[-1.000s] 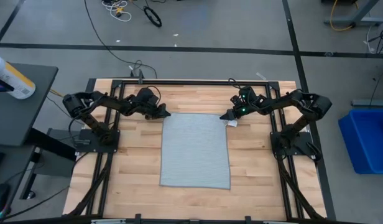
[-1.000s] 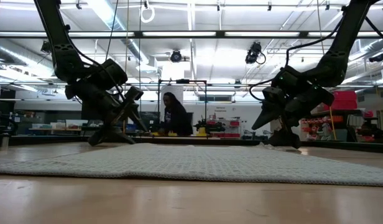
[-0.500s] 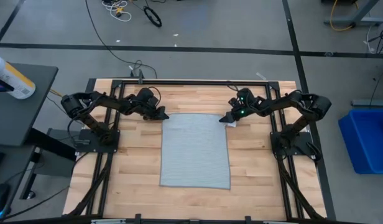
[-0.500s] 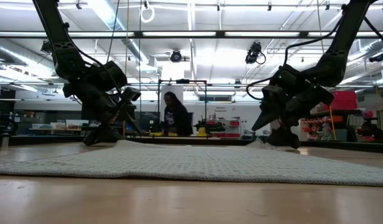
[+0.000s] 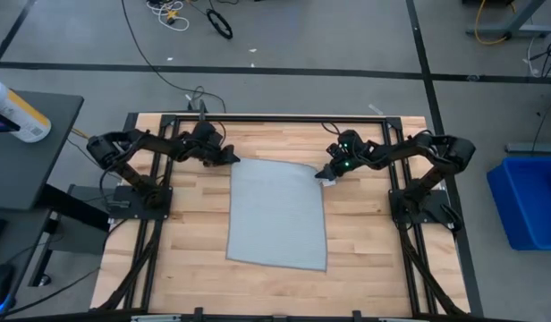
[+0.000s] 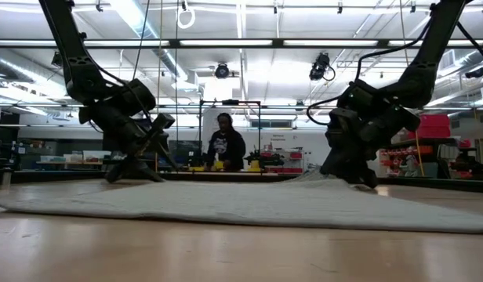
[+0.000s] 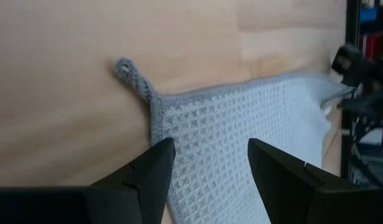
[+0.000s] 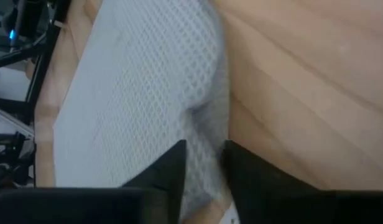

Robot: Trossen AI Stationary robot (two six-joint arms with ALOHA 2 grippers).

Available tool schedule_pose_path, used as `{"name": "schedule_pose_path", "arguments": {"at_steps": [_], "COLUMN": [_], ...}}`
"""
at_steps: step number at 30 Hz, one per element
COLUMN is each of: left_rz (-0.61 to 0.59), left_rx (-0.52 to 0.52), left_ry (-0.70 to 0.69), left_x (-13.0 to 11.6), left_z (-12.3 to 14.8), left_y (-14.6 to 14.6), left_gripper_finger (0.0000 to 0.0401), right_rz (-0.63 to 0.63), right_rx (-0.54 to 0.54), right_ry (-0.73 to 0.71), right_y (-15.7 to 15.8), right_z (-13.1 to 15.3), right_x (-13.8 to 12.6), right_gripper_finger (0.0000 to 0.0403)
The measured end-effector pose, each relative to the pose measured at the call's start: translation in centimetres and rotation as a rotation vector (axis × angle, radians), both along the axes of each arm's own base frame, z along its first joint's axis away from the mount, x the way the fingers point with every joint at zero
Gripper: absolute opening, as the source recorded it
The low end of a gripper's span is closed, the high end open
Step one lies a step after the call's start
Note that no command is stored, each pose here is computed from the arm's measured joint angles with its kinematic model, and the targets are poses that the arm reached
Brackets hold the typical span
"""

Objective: Fold microfiber towels
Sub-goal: Fold the grey towel

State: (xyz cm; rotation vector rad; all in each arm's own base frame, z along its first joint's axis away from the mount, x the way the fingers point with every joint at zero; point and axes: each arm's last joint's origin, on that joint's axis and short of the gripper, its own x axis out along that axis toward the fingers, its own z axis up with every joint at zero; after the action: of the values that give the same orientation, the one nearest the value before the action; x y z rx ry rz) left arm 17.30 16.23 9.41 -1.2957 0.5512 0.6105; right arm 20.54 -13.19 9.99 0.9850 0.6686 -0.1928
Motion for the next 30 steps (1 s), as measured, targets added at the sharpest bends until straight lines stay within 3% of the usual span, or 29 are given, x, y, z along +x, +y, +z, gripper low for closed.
{"name": "schedule_pose_path", "arguments": {"at_steps": [6,10,15,22,30], "left_rz": [-0.025,-0.044,0.033,0.034,0.058], "left_rx": [-0.026,0.034,0.087,0.009,0.030], "left_ry": [-0.064,-0.157,-0.124,0.002,0.043], "left_x": [-0.4,-0.1,-1.3,-3.0,-3.1], "left_z": [0.6,2.5,3.3,2.0,1.9], "left_y": [0.2,0.3,0.9,0.9,0.9], "left_gripper_finger": [0.0218,0.0218,0.0218,0.0218,0.0218], "right_rz": [0.010,0.025,0.022,0.018,0.011], "right_rx": [0.023,0.030,0.034,0.034,0.030], "right_ry": [0.005,0.002,0.001,-0.004,-0.015], "right_y": [0.0,0.0,-0.1,-0.1,-0.2], "right_z": [-0.4,-0.5,-0.6,-0.6,-0.5], "right_x": [0.1,0.1,0.0,0.0,0.1], "right_gripper_finger": [0.0276,0.0320,0.0303,0.0270,0.0278]}}
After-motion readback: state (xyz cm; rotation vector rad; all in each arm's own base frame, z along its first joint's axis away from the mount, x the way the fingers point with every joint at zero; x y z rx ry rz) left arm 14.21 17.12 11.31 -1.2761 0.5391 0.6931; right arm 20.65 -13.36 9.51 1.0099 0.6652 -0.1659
